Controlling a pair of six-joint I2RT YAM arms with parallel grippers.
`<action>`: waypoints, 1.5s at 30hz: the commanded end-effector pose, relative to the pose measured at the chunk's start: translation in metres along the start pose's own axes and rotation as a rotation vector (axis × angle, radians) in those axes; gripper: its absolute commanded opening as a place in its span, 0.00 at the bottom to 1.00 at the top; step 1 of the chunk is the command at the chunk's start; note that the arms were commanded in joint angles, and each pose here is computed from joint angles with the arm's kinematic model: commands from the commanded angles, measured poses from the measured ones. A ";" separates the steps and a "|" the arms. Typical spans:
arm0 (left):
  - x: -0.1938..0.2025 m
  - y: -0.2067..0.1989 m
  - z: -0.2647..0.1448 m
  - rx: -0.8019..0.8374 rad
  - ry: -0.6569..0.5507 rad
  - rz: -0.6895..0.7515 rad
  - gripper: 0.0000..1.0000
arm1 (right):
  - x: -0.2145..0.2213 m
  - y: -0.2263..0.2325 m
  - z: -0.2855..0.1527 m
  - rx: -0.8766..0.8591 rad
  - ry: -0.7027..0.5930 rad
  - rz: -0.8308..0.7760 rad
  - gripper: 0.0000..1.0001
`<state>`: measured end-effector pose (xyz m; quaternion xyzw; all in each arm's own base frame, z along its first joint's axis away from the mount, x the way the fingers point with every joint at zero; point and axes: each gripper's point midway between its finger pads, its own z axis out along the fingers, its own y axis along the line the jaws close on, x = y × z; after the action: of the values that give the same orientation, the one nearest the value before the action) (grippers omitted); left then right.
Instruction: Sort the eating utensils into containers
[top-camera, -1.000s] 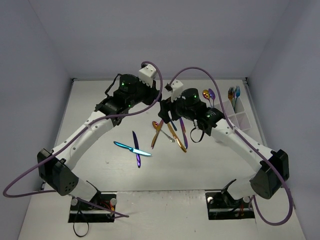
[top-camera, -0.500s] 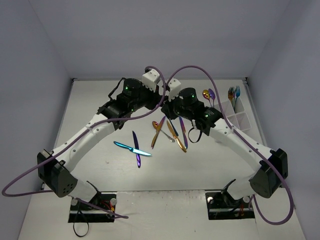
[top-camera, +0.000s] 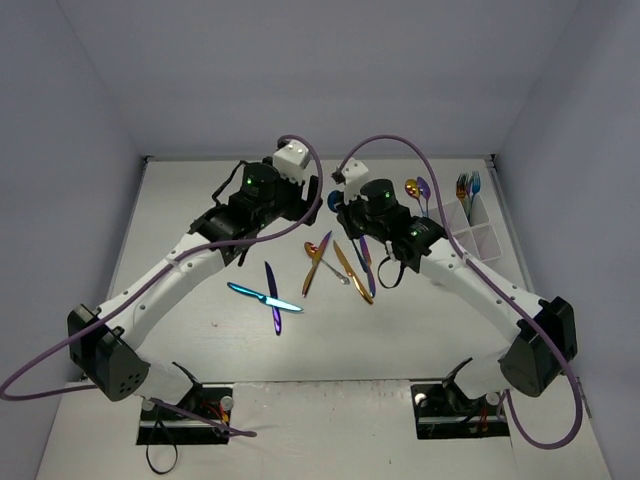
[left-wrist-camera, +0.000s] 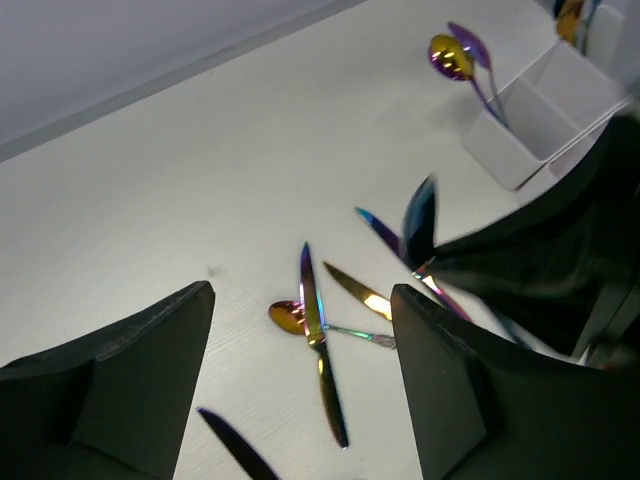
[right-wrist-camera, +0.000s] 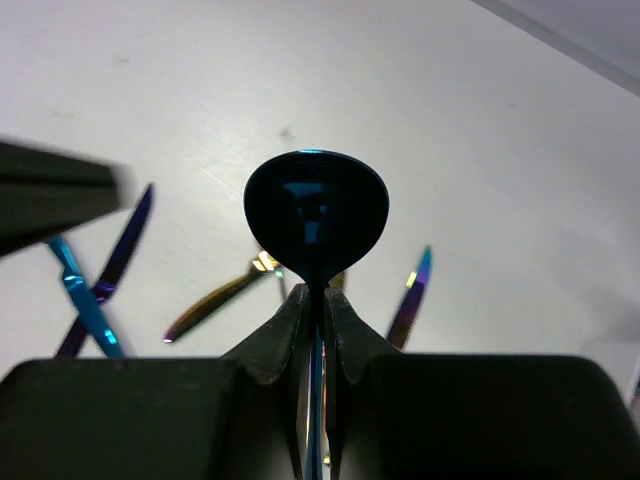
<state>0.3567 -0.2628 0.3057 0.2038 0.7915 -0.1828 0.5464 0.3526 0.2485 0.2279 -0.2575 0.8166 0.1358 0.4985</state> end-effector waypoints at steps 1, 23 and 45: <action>-0.002 0.037 -0.026 -0.143 -0.041 -0.046 0.76 | -0.032 -0.083 -0.024 0.202 -0.131 0.027 0.00; 0.147 0.119 -0.098 -0.360 0.160 -0.152 0.83 | -0.018 -0.262 -0.002 0.514 -0.300 0.077 0.00; 0.144 0.121 -0.089 -0.344 0.147 -0.145 0.83 | 0.070 -0.267 0.020 0.565 -0.171 0.170 0.01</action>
<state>0.2916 -0.0935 0.1743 0.0662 0.8806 -0.0584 0.4656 0.4829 0.0247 0.1348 -0.0582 0.8285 -0.0289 0.5562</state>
